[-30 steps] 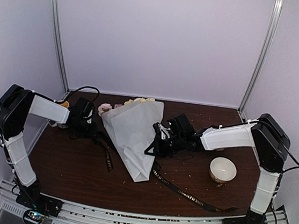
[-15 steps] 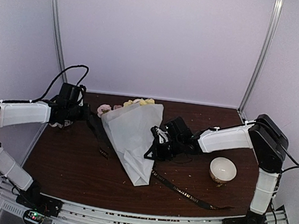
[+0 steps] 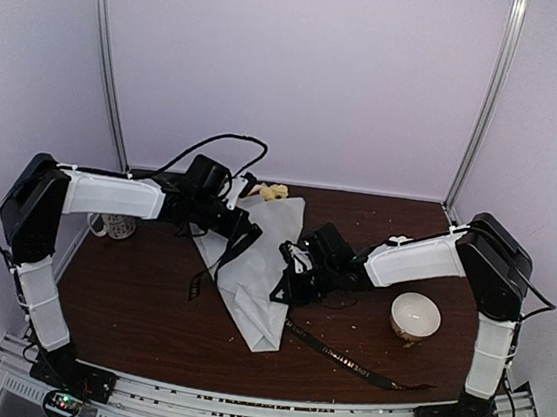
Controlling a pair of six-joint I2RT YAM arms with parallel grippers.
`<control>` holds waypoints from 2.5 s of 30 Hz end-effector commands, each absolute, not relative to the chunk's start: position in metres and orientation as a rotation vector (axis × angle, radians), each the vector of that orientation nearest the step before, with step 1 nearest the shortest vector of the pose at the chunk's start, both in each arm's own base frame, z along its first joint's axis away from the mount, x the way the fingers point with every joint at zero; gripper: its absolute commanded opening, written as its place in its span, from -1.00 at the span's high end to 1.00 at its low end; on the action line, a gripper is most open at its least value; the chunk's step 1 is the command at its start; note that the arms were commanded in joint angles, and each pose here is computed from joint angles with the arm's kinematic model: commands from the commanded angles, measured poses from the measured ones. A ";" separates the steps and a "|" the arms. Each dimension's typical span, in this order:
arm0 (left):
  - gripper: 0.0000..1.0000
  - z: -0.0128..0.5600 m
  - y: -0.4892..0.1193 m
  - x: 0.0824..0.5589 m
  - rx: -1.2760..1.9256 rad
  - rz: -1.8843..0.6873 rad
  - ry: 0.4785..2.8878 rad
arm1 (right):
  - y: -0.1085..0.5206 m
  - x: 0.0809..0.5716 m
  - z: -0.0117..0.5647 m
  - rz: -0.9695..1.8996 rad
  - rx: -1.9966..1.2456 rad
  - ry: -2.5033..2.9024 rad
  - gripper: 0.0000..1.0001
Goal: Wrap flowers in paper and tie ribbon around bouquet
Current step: Move the ribbon to the center of the board, then pick up the right side of the ribbon from the center of the board, then place the right side of the ribbon on the folded bouquet.
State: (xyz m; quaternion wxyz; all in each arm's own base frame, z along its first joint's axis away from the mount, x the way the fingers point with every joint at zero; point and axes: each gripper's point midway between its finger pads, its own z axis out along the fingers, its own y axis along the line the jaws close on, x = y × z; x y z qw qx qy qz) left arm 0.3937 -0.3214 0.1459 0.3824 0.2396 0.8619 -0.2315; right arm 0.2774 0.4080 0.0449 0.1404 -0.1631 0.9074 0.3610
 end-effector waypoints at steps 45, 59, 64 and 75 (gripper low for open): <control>1.00 -0.006 -0.293 0.356 0.759 -0.354 2.611 | 0.183 0.099 0.022 -0.029 -0.967 2.991 -0.71; 1.00 0.000 -0.292 0.358 0.760 -0.343 2.600 | 0.172 0.069 0.005 -0.026 -1.098 3.134 0.98; 1.00 0.000 -0.290 0.359 0.757 -0.318 2.596 | 0.230 0.111 0.047 0.294 -1.030 2.941 1.00; 1.00 0.002 -0.279 0.360 0.750 -0.252 2.589 | 0.288 0.388 0.331 0.605 -0.344 2.046 1.00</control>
